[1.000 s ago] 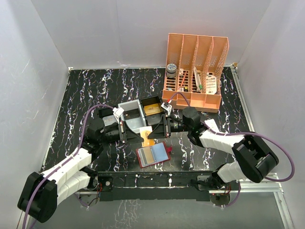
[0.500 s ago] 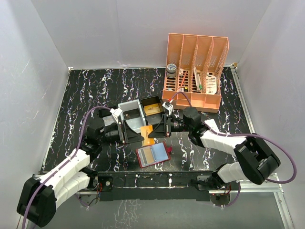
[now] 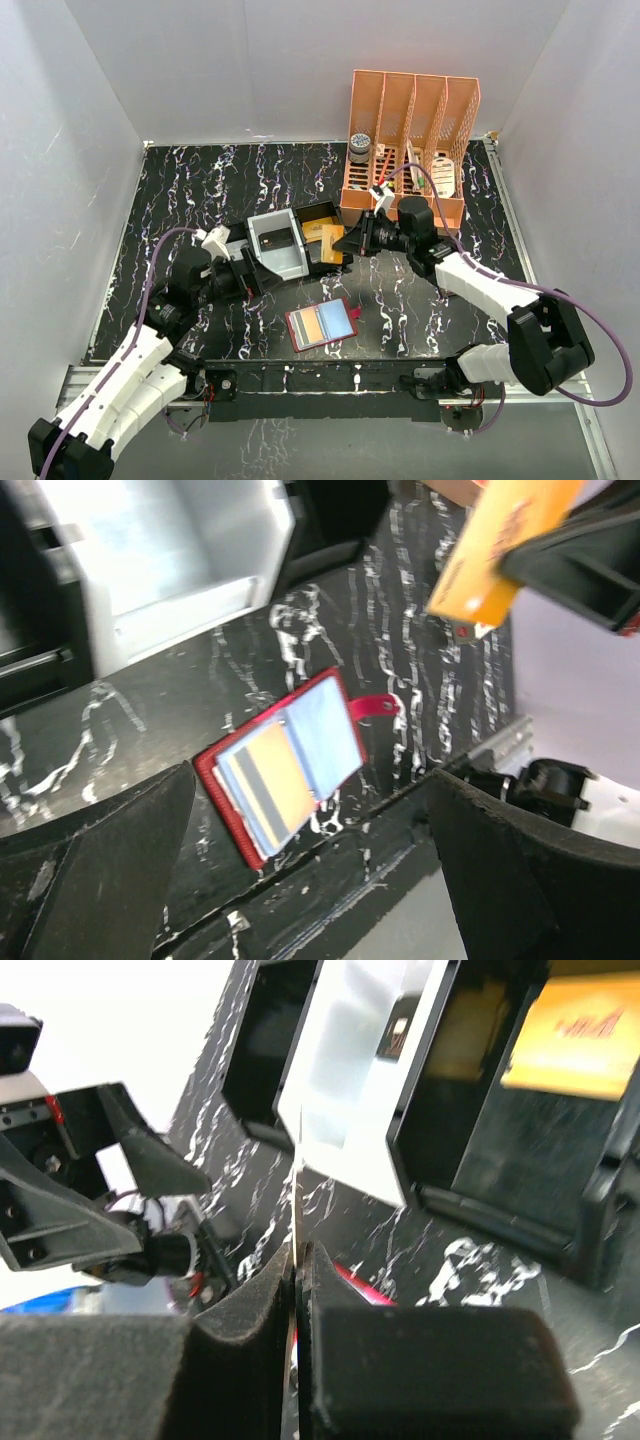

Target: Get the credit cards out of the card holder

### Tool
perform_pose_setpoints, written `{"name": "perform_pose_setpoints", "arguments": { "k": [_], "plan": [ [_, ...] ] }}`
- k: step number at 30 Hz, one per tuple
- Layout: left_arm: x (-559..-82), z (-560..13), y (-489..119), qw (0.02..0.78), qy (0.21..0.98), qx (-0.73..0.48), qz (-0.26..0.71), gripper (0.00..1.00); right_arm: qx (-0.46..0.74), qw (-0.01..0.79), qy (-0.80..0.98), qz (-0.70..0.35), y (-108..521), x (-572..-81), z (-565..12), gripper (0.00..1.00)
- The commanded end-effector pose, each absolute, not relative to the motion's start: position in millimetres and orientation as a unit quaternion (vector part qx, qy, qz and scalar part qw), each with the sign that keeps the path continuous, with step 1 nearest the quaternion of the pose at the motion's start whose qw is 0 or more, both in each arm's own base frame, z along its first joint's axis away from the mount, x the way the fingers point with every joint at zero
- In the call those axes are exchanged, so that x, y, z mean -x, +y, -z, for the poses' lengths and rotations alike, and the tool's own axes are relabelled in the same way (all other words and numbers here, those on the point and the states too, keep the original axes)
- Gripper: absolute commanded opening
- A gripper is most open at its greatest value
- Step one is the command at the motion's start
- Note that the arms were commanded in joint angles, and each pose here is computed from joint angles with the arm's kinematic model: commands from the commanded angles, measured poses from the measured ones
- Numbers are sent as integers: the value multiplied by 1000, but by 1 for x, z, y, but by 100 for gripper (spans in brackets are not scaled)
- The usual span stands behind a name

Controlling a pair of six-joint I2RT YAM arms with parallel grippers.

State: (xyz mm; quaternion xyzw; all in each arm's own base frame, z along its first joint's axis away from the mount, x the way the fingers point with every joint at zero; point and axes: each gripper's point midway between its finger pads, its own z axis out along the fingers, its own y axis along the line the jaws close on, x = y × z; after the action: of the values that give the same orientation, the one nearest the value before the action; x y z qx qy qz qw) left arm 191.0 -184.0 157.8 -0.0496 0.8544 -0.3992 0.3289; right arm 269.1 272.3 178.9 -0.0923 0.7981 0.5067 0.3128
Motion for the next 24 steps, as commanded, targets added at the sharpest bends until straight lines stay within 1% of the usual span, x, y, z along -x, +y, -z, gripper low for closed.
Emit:
{"name": "perform_pose_setpoints", "arguments": {
  "k": [1, 4, 8, 10, 17, 20, 24],
  "plan": [
    [-190, -144, -155, 338, 879, 90, 325, 99, 143, 426, 791, -415, 261, -314, -201, 0],
    [-189, -143, -149, 342, 880, 103, 314, 99, 192, 480, 779, -355, 258, -332, -204, 0],
    [-189, -143, -149, 343, 878, 109, 316, 99, 315, 561, 726, -242, 265, -349, -210, 0],
    [-188, -142, -150, 338, 879, 110, 319, 99, 371, 583, 698, -187, 266, -358, -212, 0],
    [-187, -144, -155, 335, 875, 107, 332, 99, 506, 575, 637, -84, 281, -389, -199, 0],
    [-186, -144, -156, 329, 877, 103, 335, 99, 543, 560, 623, -49, 285, -401, -182, 0],
    [-184, -148, -158, 328, 876, 96, 340, 99, 579, 538, 612, -28, 291, -412, -165, 0]
  ]
}}
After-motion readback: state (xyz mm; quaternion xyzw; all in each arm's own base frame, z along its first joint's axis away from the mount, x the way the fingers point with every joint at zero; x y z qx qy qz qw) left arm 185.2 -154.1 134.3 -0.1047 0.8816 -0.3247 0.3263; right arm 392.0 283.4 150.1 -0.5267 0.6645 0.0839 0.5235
